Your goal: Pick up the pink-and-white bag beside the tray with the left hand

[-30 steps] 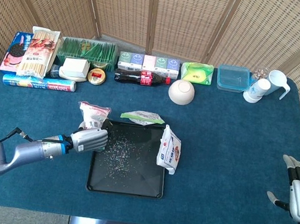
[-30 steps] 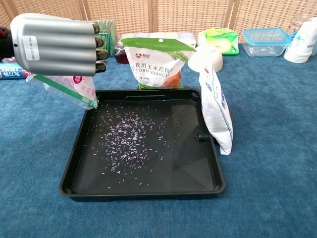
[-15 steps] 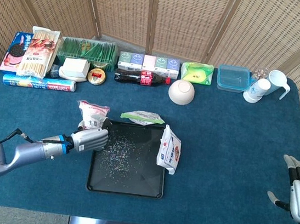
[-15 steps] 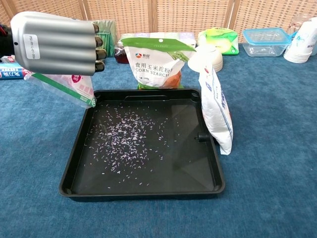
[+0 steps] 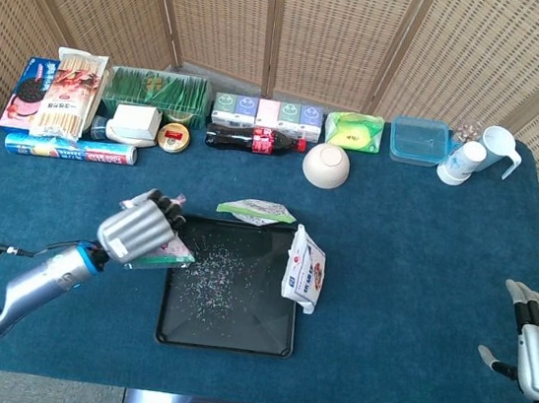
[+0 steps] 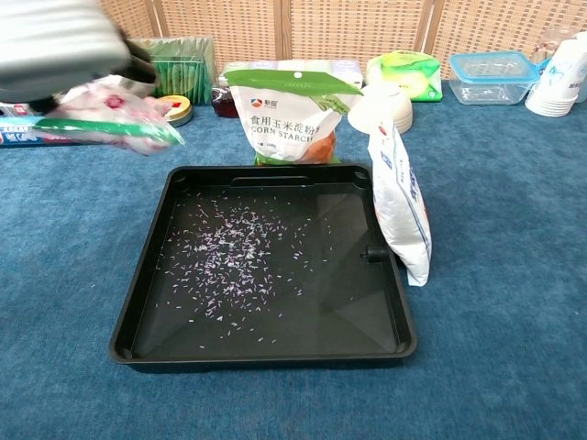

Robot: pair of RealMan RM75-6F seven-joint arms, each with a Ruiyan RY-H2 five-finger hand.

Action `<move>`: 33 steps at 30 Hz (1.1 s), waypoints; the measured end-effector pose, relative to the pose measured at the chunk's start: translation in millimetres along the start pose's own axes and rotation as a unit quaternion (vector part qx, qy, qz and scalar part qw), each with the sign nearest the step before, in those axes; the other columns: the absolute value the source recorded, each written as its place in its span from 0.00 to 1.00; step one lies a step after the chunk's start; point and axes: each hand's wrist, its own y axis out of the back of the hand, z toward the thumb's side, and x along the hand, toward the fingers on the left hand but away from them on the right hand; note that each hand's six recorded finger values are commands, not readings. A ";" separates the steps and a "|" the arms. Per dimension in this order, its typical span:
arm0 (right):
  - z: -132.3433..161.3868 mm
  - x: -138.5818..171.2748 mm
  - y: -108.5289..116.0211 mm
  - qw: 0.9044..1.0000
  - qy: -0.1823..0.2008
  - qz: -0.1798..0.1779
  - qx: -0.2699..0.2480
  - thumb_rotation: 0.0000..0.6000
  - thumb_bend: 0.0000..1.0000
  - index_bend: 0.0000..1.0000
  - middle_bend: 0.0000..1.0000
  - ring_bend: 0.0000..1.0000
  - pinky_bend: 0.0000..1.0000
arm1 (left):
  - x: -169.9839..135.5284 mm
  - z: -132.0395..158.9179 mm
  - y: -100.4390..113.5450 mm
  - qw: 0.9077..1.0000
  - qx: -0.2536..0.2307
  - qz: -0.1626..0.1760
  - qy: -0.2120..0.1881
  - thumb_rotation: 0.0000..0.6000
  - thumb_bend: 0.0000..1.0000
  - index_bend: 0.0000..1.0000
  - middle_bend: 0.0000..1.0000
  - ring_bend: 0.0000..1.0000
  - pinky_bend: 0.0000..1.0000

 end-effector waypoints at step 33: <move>2.1 -2.7 -11.1 1.000 -0.002 0.018 0.010 1.00 0.00 0.03 0.11 0.12 0.09 | -59.4 28.8 -98.3 0.879 -0.413 -0.138 0.193 1.00 0.01 0.07 0.03 0.00 0.26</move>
